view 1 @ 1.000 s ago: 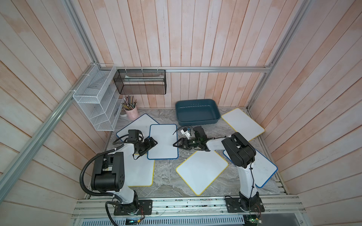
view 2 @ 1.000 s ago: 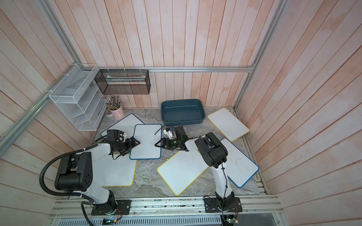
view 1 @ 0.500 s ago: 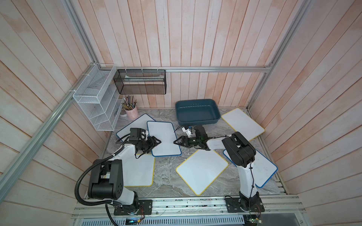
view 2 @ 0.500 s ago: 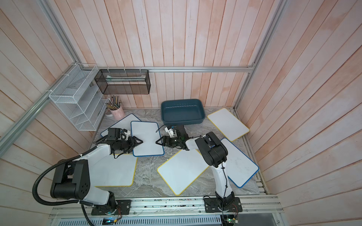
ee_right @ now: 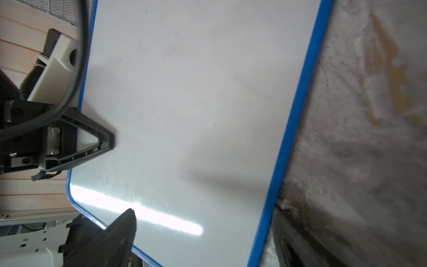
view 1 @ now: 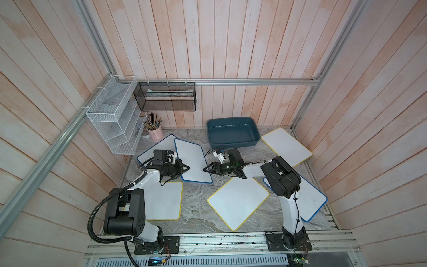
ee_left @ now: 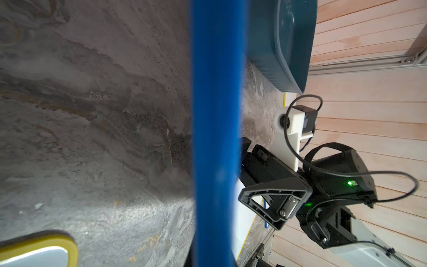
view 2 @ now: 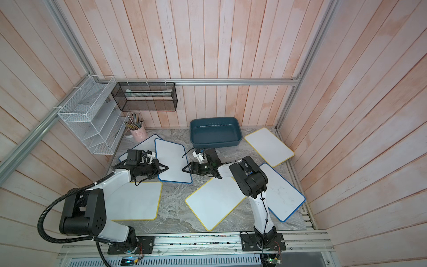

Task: Put the whiteboard into the storage box
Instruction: Pick up the whiteboard at the center of the board.

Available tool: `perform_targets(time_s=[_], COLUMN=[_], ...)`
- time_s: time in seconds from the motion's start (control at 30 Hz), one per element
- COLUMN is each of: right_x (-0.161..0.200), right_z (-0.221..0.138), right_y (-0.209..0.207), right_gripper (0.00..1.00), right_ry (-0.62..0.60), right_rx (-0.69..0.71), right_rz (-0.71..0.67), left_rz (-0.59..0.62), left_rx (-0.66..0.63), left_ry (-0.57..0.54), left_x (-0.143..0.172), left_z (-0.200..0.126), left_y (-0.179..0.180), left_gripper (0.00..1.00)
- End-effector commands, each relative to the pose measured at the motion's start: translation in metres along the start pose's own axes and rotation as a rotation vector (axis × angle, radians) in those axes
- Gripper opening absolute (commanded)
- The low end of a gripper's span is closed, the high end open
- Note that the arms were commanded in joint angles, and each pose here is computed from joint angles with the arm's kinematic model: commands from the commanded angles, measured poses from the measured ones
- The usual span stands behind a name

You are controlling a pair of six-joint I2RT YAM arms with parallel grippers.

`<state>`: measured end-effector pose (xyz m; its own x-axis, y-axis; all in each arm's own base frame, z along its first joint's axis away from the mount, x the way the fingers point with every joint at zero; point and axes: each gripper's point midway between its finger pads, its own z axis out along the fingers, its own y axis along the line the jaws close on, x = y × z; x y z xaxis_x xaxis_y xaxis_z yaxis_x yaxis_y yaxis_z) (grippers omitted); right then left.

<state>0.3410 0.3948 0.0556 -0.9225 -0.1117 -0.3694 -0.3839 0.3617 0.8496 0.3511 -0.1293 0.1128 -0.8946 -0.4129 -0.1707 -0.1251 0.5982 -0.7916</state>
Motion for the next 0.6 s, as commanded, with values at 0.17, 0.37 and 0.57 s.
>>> perform_targets(time_s=[0.17,0.37,0.57], right_x=[0.059,0.055,0.036], right_z=[0.011,0.007,-0.011], right_y=[-0.040,-0.031,0.002], right_gripper=[0.93,0.93,0.93], right_ry=[0.148,0.146,0.121], right_rx=[0.084,0.067,0.035], right_rz=[0.171,0.155,0.087], left_rz=[0.113,0.149,0.189], left_rx=[0.109,0.145,0.196], left_ry=[-0.083,-0.136,-0.199], left_x=[-0.020,-0.027,-0.031], left_z=[-0.025,-0.041,-0.058], left_y=[-0.054,-0.076,-0.098], left_gripper=[0.00,0.00,0.00])
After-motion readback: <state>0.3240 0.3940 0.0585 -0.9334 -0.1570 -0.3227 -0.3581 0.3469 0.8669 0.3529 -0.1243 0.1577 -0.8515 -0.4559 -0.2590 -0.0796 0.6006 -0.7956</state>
